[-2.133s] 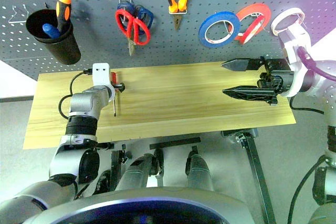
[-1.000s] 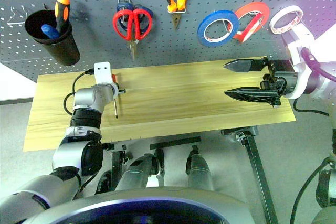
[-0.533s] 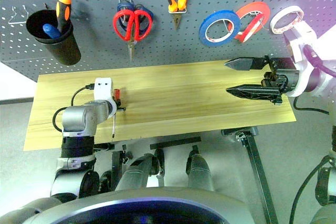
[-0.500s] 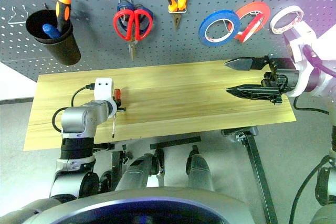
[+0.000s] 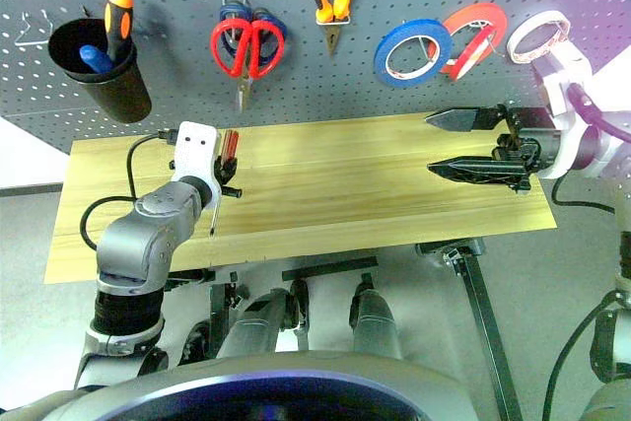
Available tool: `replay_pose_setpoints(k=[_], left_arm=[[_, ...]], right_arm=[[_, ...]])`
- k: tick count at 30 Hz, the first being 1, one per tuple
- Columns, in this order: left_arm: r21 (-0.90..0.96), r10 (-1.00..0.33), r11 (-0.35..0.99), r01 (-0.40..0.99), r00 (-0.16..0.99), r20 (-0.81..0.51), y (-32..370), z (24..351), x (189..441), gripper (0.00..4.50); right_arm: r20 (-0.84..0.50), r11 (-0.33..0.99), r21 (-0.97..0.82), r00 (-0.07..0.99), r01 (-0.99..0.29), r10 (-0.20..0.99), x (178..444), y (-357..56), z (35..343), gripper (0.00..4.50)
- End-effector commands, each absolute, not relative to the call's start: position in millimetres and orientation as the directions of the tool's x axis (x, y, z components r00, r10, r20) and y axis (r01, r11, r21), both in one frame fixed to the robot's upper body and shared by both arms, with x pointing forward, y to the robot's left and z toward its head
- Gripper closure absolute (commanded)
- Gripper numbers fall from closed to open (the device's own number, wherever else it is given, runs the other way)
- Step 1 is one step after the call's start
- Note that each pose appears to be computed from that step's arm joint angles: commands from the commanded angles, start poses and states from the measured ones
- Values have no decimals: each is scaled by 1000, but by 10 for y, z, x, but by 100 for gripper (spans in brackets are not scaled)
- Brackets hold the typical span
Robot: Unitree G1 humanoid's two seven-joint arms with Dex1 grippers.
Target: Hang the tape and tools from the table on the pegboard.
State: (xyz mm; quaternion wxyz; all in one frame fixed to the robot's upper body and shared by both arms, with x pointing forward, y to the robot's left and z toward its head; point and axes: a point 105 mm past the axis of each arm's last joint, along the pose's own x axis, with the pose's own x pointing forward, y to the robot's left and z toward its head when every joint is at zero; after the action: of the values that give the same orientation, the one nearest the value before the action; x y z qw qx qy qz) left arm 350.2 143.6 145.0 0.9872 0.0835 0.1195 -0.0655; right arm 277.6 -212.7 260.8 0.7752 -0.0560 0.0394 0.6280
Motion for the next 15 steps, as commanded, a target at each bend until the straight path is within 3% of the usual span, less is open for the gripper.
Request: replay_pose_setpoints(k=[1,6,15], left_arm=[[173,-119,974,148,978,-171,1416,1579,3443,360],[176,-86,978,110,986,-140,1546,1621,3344,360],[163,-114,981,102,991,69,1535,1971,3242,360]], right_arm=[[-120,201,-86,210,-976,970,2760,-2150,2709,0],[-123,210,-86,219,-974,968,2783,-2192,2714,0],[-129,209,-91,220,-974,967,2824,-2212,2716,0]])
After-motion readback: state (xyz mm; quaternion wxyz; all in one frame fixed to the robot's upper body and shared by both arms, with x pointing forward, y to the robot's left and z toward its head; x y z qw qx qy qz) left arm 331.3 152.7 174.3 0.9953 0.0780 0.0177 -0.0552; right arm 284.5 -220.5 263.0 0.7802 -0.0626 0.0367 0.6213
